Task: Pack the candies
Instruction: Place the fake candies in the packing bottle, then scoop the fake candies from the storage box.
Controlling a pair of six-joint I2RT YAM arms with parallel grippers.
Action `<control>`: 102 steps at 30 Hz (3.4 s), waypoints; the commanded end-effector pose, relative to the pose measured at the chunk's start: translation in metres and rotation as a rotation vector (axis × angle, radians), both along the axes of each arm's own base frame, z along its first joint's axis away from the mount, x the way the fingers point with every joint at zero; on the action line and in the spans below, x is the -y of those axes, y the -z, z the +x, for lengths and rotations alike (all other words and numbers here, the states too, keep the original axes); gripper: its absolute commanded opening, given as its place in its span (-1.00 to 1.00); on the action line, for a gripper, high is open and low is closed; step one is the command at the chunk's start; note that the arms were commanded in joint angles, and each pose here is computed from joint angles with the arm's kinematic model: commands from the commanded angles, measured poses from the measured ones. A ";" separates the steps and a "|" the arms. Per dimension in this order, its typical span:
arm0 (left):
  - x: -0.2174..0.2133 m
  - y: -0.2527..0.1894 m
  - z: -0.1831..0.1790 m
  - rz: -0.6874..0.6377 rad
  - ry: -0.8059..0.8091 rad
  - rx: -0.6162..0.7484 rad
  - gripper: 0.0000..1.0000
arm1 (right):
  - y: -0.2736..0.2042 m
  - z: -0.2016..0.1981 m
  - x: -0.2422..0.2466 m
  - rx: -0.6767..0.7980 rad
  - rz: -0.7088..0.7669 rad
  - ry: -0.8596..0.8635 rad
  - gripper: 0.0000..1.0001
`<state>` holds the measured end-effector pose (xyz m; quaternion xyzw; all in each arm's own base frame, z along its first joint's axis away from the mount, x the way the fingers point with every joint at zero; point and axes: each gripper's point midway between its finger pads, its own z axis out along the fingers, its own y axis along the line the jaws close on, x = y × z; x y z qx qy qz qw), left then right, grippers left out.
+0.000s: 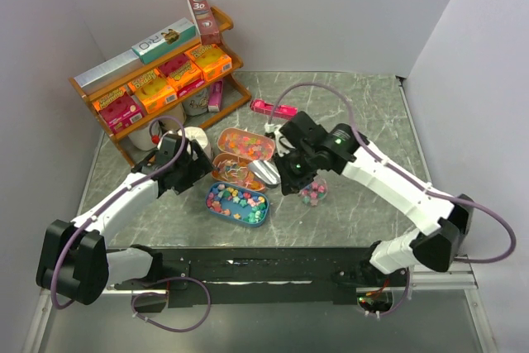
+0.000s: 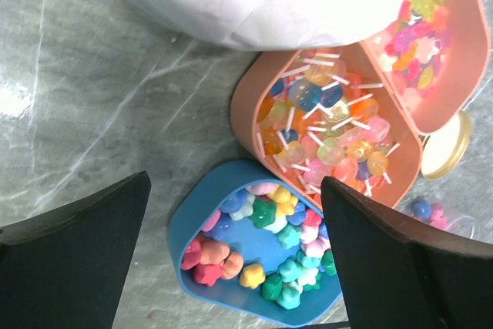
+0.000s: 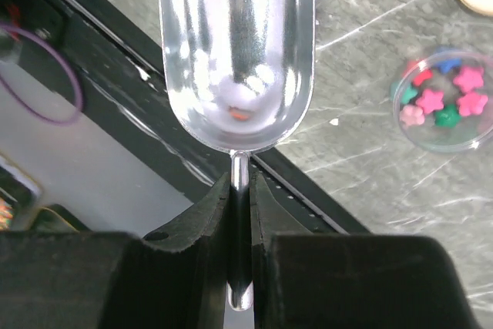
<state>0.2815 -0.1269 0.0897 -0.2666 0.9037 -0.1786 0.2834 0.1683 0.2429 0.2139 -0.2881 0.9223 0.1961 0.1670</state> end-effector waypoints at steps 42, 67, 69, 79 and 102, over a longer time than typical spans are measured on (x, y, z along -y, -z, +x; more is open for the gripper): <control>0.012 0.038 -0.024 -0.062 0.060 -0.108 0.25 | 0.114 0.006 -0.052 -0.108 -0.525 -0.410 -1.00; 0.019 0.044 -0.024 -0.083 0.102 -0.119 0.02 | 0.152 0.023 -0.091 0.011 -0.430 -0.402 -1.00; 0.019 0.044 -0.025 -0.082 0.102 -0.122 0.01 | 0.154 0.026 -0.088 0.024 -0.445 -0.389 -1.00; 0.017 0.033 -0.021 -0.077 0.091 -0.099 0.03 | 0.147 0.021 -0.071 0.090 -0.395 -0.320 -1.00; 0.012 0.013 -0.015 -0.060 0.062 -0.056 0.11 | 0.112 0.008 -0.058 0.218 -0.241 -0.302 -1.00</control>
